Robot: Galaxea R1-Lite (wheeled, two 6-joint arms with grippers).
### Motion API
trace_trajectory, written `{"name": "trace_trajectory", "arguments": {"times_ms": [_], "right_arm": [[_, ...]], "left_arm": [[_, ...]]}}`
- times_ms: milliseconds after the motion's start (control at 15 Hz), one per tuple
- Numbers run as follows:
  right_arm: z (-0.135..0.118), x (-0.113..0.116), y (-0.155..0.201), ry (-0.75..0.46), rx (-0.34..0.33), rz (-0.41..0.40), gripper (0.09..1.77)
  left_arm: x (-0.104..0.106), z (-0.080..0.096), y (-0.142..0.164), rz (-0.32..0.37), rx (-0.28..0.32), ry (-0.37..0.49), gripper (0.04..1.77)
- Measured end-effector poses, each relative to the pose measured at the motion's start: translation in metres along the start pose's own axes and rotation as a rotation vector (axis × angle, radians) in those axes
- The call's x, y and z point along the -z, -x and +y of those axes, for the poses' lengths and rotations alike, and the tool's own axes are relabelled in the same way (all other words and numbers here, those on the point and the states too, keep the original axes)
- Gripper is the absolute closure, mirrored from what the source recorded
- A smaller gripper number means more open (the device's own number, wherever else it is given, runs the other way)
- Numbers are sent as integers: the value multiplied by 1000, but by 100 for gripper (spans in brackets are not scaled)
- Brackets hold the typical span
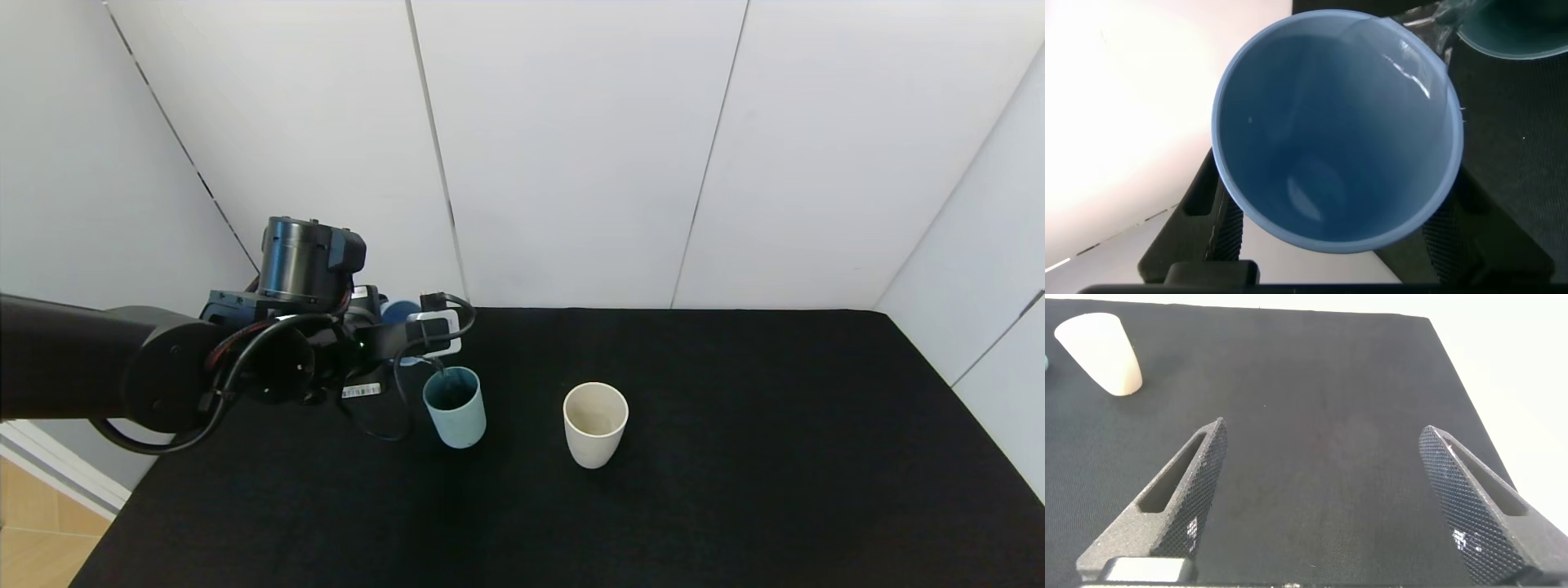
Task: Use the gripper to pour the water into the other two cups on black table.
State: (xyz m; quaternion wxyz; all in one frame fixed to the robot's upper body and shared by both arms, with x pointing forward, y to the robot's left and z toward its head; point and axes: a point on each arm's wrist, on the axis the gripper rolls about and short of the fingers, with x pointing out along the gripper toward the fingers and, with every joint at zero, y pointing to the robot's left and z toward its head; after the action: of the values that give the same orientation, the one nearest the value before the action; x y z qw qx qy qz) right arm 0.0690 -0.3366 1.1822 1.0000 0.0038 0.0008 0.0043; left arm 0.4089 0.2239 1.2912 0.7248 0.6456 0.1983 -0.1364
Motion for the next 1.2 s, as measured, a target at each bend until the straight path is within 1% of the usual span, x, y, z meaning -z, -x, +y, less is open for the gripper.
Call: {"name": "trace_trajectory", "arguments": {"times_ms": [267, 400, 467, 600, 733, 867, 1000, 1133, 1200], "right_arm": [[0, 0, 0, 0, 0, 0, 15], [0, 0, 0, 0, 0, 0, 15], [0, 0, 0, 0, 0, 0, 15], [0, 0, 0, 0, 0, 0, 15], [0, 0, 0, 0, 0, 0, 15], [0, 0, 0, 0, 0, 0, 15], [0, 0, 0, 0, 0, 0, 15], [0, 0, 0, 0, 0, 0, 15], [0, 0, 0, 0, 0, 0, 15]], "left_arm": [[3, -4, 1, -5, 15, 22, 58], [3, -5, 1, -7, 18, 91, 58], [3, -5, 2, -21, 24, 128, 58], [2, -4, 4, -72, 41, 191, 58], [-1, -3, 8, -99, 43, 206, 58], [-10, -3, 14, -130, 41, 202, 58], [-25, -4, 20, -175, 46, 226, 58], [-42, -5, 29, -205, 97, 221, 58], [-51, -3, 34, -225, 104, 223, 58]]}}
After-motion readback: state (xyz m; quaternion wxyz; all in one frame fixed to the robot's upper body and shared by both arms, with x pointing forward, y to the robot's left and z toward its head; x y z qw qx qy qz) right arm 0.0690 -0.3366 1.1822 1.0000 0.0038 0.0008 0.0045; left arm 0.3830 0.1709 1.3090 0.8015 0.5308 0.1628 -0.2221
